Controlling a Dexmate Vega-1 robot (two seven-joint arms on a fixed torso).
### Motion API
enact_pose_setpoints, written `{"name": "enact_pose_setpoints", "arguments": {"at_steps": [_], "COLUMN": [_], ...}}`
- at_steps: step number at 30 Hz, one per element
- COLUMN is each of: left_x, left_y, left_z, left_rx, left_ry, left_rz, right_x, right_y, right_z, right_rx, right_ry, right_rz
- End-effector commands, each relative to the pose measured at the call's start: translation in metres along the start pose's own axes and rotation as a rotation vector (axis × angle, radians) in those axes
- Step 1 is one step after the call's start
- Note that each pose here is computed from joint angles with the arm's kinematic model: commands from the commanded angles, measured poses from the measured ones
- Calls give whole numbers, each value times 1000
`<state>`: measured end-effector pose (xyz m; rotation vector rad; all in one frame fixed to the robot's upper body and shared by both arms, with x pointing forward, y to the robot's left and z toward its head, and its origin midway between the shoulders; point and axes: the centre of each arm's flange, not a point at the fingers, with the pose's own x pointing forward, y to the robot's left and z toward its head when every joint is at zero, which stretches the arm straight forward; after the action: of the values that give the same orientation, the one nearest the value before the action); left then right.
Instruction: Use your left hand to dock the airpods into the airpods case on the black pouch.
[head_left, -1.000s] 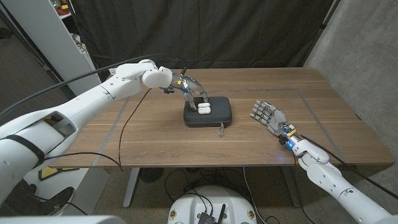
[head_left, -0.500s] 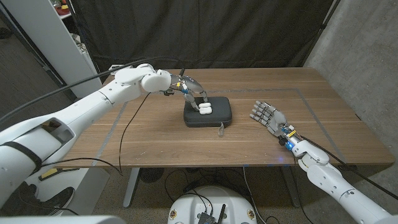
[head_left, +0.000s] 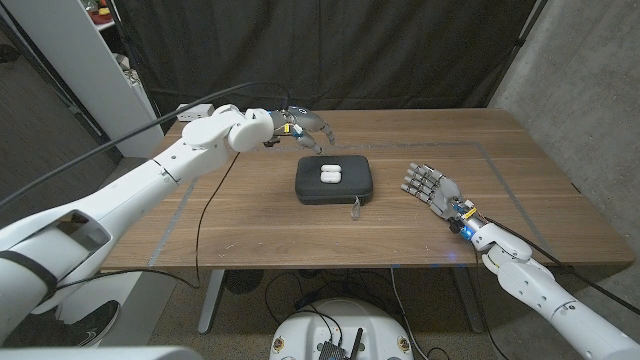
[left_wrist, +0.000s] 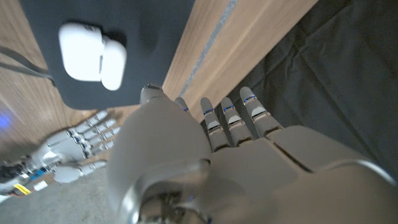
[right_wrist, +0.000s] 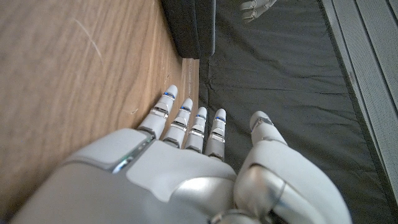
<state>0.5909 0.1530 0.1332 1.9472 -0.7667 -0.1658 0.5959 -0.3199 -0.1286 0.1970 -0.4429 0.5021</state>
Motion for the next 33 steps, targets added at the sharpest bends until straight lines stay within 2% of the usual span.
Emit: {"name": "enact_pose_setpoints", "arguments": {"at_steps": [1,9,12,15,19,22,26,29,33], "left_x": [-26,-39,-44,-49,-49,-42,-29,-19,-6], "left_y": [14,12,15,21,27,32,42,48,48], "left_z": [21,30,34,38,41,43,45,44,45], "left_rx": [-100,-206,-220,-200,-156,-119,-68,-52,-31], "left_ry": [-38,-112,-112,-80,-24,16,44,49,33], "left_rz": [138,151,125,101,50,-29,-70,-84,-121], "right_x": [4,3,3,3,3,4,4,4,5], "right_y": [-3,-5,-6,-8,-11,-13,-17,-19,-23], "right_z": [7,10,11,12,13,13,15,15,15], "right_rx": [-7,-11,-11,-7,-5,-4,-3,2,1], "right_ry": [30,29,26,25,27,30,40,52,62], "right_rz": [9,0,-3,-5,1,8,15,19,25]}}
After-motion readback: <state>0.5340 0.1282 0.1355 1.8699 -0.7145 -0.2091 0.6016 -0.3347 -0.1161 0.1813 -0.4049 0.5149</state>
